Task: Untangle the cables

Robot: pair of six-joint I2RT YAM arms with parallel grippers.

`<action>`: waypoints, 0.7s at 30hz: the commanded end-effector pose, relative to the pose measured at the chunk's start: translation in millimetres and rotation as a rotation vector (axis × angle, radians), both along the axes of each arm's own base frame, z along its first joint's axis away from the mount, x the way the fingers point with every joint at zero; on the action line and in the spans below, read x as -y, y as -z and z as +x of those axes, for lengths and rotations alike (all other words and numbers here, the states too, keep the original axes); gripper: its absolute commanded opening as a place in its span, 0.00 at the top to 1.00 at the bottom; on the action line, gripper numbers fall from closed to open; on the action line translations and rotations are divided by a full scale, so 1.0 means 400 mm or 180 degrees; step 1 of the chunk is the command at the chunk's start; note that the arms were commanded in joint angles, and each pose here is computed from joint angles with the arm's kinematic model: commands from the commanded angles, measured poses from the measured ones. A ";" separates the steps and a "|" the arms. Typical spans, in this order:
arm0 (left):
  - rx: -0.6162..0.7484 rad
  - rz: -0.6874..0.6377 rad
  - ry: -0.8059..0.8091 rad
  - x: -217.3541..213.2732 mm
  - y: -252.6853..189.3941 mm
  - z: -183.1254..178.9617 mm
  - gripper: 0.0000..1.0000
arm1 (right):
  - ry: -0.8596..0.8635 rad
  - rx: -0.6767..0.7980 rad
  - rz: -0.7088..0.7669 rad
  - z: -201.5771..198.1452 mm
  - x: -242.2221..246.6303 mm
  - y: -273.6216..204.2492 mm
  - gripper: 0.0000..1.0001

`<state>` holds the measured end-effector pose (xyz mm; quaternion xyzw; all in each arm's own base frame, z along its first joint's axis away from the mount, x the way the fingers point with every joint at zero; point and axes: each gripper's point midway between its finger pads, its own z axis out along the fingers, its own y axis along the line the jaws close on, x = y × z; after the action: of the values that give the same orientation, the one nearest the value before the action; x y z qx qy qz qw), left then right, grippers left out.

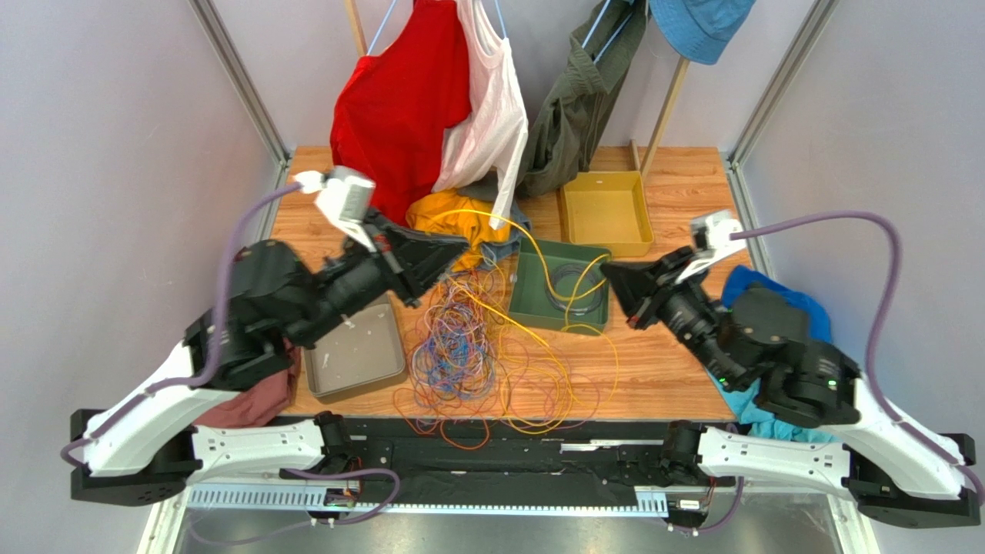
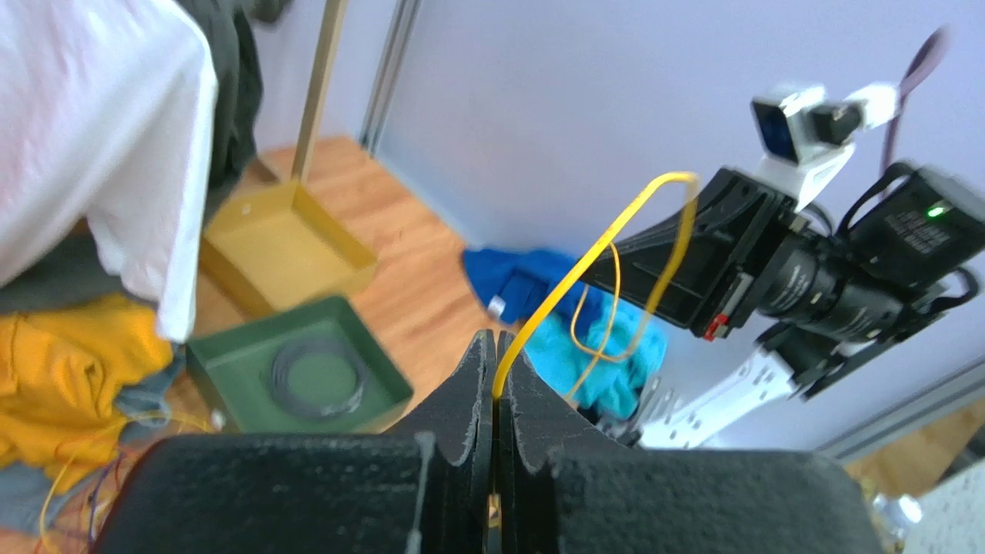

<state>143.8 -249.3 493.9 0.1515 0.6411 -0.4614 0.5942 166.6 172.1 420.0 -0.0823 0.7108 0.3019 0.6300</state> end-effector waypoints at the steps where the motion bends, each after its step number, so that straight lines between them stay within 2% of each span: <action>1: -0.0304 0.0736 0.0253 0.102 0.170 0.008 1.00 | -0.0471 -0.0091 0.0161 -0.028 -0.101 0.043 1.00; 10: -0.0651 0.1077 0.0388 0.161 0.332 0.008 1.00 | -0.0766 -0.0162 0.0165 -0.047 -0.167 0.118 1.00; 13: -0.0682 0.1067 0.0411 0.173 0.344 0.009 1.00 | -0.0980 -0.0135 0.0315 -0.070 -0.186 0.109 1.00; 21: -0.0622 0.0975 0.0443 0.180 0.301 0.007 1.00 | -0.1195 -0.0329 0.0147 -0.093 -0.220 0.208 1.00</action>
<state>150.4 -316.4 339.0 0.2494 0.7734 -0.3720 0.4487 140.7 247.6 340.8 -0.1743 0.7212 0.3925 0.5435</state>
